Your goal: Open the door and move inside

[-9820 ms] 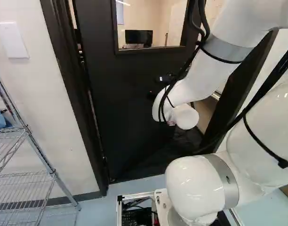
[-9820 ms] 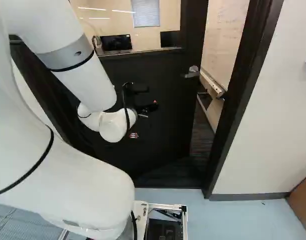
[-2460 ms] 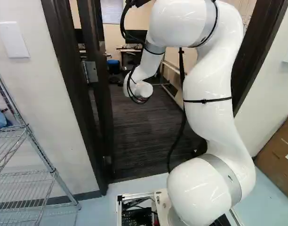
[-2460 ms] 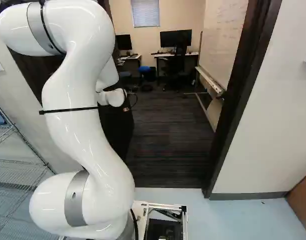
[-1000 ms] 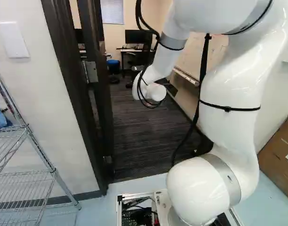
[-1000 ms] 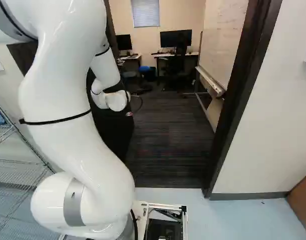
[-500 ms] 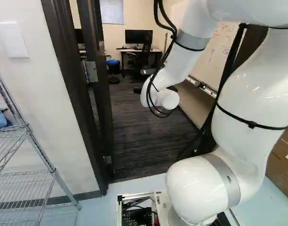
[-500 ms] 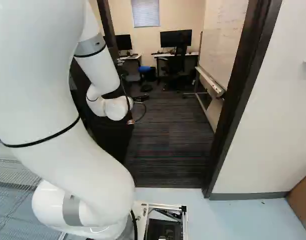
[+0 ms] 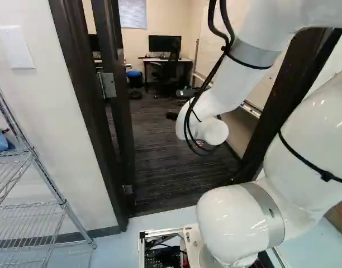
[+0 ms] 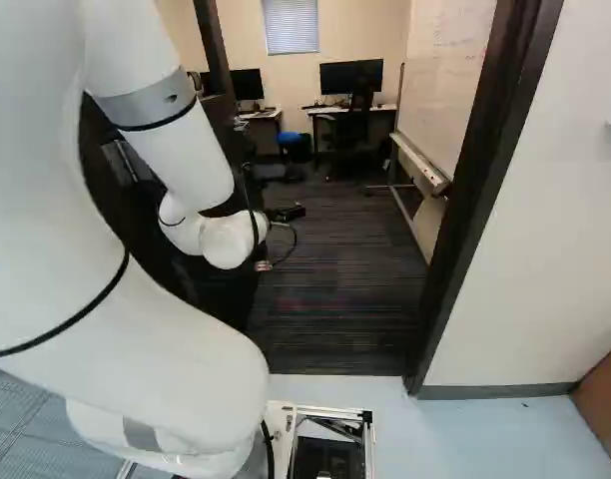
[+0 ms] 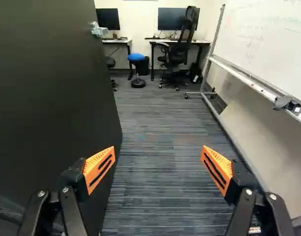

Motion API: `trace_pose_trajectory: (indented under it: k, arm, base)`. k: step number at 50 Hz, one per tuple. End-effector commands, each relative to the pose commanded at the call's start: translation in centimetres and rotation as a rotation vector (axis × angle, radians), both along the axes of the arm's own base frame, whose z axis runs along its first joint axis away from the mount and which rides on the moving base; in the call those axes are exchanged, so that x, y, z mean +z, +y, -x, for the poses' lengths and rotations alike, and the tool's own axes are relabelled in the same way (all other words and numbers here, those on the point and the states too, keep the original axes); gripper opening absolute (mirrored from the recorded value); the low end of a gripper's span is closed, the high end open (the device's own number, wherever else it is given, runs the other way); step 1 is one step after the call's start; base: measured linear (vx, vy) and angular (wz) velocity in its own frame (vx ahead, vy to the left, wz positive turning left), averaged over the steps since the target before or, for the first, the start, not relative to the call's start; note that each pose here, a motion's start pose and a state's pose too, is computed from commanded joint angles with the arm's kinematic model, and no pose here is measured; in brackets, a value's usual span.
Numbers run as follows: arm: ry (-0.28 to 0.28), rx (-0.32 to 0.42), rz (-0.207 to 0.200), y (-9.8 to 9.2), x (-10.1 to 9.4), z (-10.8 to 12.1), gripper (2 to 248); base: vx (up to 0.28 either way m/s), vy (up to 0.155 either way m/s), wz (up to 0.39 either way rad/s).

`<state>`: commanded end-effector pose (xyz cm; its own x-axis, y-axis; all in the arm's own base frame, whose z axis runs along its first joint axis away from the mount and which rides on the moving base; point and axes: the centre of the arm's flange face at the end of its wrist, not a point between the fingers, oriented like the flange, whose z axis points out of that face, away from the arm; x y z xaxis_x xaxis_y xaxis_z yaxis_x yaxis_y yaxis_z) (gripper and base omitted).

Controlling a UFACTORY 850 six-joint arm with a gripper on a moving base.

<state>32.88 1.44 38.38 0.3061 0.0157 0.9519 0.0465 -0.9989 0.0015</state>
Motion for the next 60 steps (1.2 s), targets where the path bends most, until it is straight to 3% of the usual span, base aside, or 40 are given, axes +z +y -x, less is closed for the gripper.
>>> trace_pose_trajectory:
  k: [29,60]
  arm:
    - [0.016,-0.037,-0.001,-1.2,-1.4,4.7,247]
    - [0.02,-0.047,-0.001,-1.4,-1.8,5.8,247]
  base:
    - [0.0,0.0,0.0]
    - [0.0,0.0,0.0]
